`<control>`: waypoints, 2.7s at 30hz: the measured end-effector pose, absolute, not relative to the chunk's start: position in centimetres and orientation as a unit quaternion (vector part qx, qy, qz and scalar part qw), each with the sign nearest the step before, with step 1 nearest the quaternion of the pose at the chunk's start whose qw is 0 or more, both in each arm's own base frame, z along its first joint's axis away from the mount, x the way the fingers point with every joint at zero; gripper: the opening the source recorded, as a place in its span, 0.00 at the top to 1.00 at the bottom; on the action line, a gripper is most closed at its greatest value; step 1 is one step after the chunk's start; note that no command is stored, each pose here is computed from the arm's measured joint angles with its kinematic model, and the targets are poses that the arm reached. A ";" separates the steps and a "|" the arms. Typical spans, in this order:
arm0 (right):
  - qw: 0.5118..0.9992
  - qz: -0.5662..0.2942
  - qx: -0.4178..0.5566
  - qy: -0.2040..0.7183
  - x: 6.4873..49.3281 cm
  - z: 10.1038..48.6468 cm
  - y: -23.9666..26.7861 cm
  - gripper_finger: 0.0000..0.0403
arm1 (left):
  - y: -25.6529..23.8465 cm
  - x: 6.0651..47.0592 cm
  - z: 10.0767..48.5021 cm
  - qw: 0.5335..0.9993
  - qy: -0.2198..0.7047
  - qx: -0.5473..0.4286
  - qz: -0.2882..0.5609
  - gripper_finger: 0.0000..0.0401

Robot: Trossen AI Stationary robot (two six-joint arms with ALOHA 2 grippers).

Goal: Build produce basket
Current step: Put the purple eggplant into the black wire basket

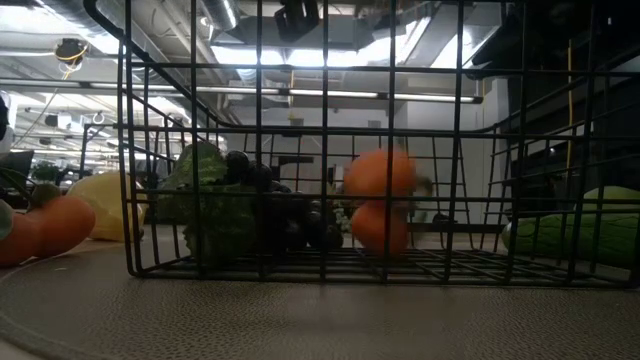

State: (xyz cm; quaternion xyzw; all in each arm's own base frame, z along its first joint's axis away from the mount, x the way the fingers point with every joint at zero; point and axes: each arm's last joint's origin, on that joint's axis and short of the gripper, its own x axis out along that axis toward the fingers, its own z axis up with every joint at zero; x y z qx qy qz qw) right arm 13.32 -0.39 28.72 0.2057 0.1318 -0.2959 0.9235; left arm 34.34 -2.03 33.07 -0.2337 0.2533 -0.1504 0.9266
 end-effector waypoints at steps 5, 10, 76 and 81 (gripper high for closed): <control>0.923 -0.296 0.206 0.132 13.3 28.7 -0.4 0.67 | -1.6 34.3 33.0 0.919 0.259 -0.269 -0.128 0.78; 0.923 -0.296 0.206 0.132 13.3 28.7 -0.4 0.67 | -0.9 34.2 33.1 0.888 0.275 -0.331 -0.161 0.77; 0.923 -0.297 0.202 0.138 13.3 28.6 -0.4 0.67 | 1.1 22.1 31.3 0.600 0.578 -0.457 0.311 0.89; 0.923 -0.297 0.200 0.142 13.2 28.6 -0.4 0.67 | 1.4 22.6 30.8 0.576 0.550 -0.473 0.378 0.89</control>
